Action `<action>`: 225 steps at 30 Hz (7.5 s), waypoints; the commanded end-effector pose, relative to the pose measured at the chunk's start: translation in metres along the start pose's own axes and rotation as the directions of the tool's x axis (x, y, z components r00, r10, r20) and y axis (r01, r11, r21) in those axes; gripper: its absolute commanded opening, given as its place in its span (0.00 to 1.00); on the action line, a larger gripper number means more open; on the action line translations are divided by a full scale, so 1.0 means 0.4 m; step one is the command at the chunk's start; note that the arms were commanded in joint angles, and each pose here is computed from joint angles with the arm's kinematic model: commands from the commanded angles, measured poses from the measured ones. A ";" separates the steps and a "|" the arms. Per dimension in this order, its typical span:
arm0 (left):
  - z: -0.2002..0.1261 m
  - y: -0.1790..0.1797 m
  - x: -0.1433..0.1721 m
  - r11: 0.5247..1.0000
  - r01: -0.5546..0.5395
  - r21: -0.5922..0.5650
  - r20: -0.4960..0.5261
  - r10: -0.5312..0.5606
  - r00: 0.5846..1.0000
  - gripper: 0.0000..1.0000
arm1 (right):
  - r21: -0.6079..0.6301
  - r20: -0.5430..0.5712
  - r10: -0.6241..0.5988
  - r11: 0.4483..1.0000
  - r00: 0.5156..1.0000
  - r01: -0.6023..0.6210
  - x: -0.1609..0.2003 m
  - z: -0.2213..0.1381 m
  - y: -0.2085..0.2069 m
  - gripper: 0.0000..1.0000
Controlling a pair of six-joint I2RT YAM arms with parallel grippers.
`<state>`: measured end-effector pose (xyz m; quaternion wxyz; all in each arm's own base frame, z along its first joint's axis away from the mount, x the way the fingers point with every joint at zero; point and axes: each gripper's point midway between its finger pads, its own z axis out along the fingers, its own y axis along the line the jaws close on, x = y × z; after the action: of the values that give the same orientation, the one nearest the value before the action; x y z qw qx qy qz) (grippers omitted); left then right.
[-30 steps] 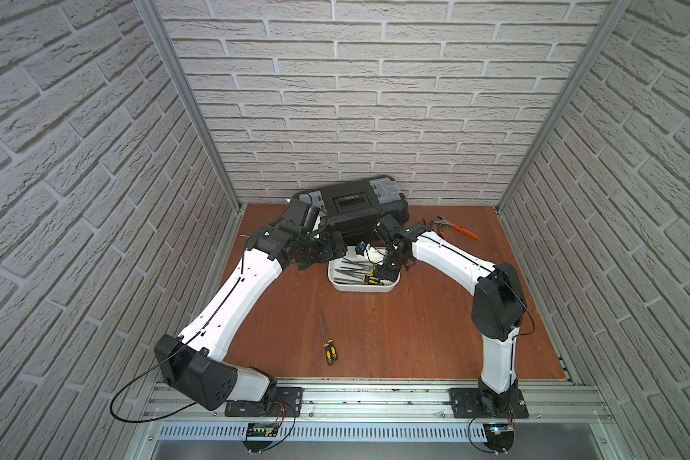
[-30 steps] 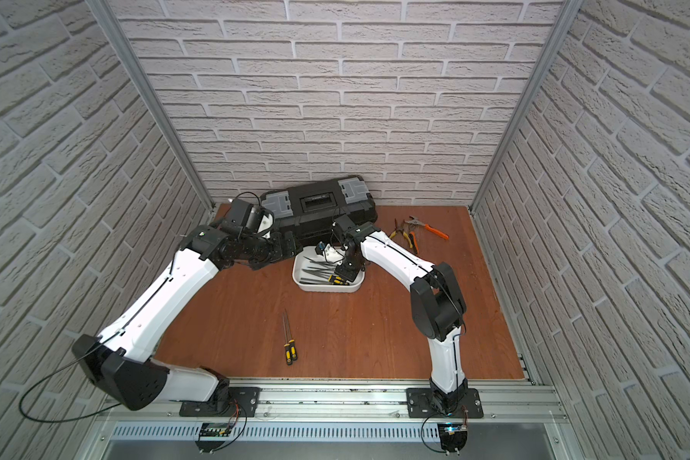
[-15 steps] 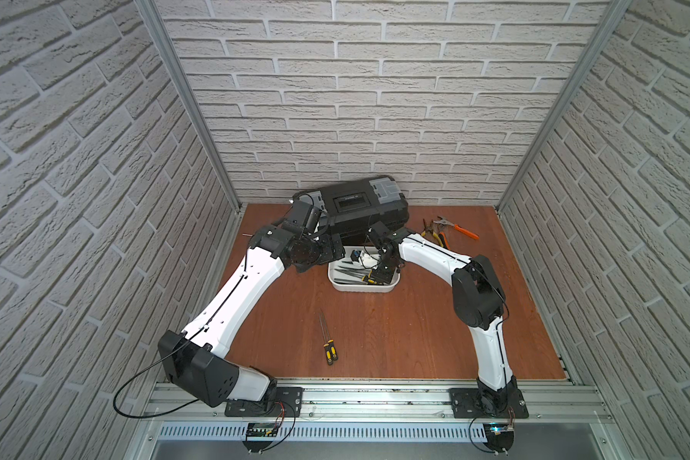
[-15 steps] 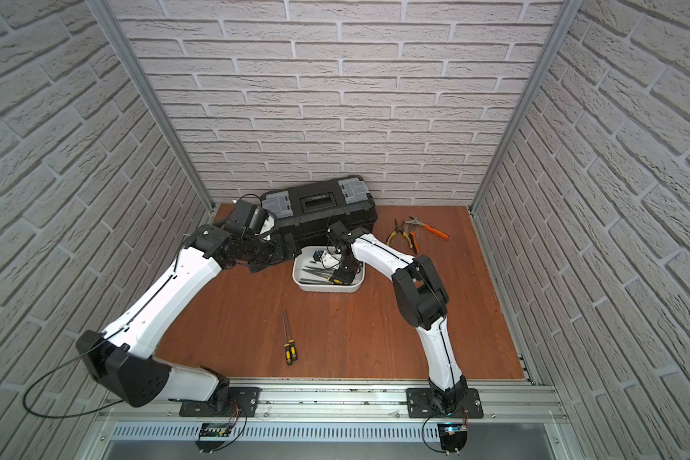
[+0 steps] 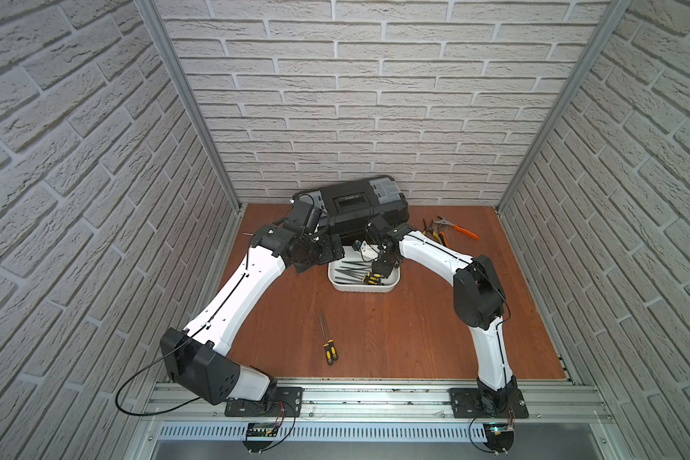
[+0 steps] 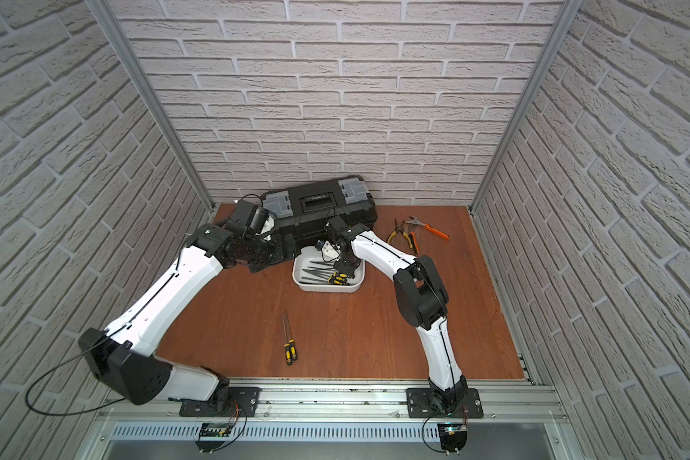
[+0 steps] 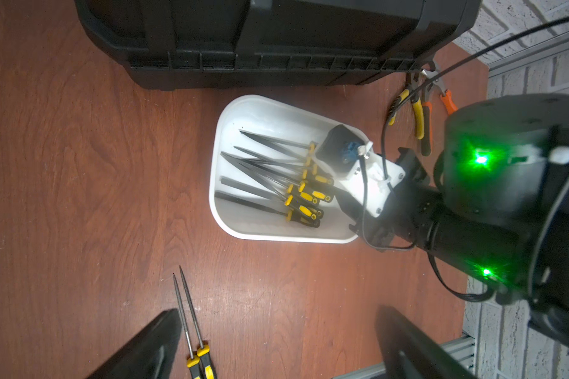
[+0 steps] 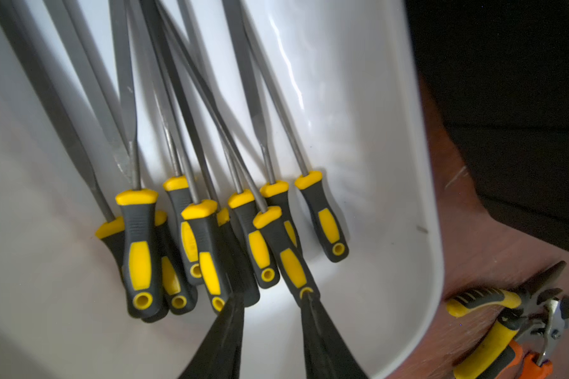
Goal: Put the file tool into the storage box
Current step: Place the file tool in the storage box, then pick up the file tool from the center of the board, then place the file tool in the storage box, then pick up the file tool from the center of the board.
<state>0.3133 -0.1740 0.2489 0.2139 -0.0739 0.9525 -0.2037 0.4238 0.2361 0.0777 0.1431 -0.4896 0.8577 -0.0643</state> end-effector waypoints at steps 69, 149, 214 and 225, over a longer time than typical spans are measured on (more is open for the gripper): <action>0.053 0.363 0.189 0.946 0.309 -0.096 -0.164 -0.321 0.933 0.98 | -0.142 -0.268 0.578 0.767 0.771 -0.625 0.041 -0.035 0.682 0.36; 0.102 -0.008 0.020 0.996 -0.032 -0.086 -0.134 0.021 0.991 0.98 | -0.208 0.045 -0.128 0.969 0.991 0.134 0.044 0.000 0.163 0.09; 0.114 0.399 0.293 0.941 0.327 -0.091 -0.191 -0.338 0.921 0.98 | -0.244 -0.057 0.673 0.706 0.737 -0.664 -0.043 -0.191 0.712 0.46; 0.084 0.456 0.235 0.906 0.419 -0.064 -0.125 -0.424 0.897 0.98 | -0.179 -0.138 0.602 0.766 0.786 -0.618 -0.046 -0.121 0.756 0.46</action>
<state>0.2296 -0.0428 0.1021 0.0844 -0.2781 0.9319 -0.2172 0.1740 0.4090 0.0501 0.0796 -0.1787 0.9775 0.0791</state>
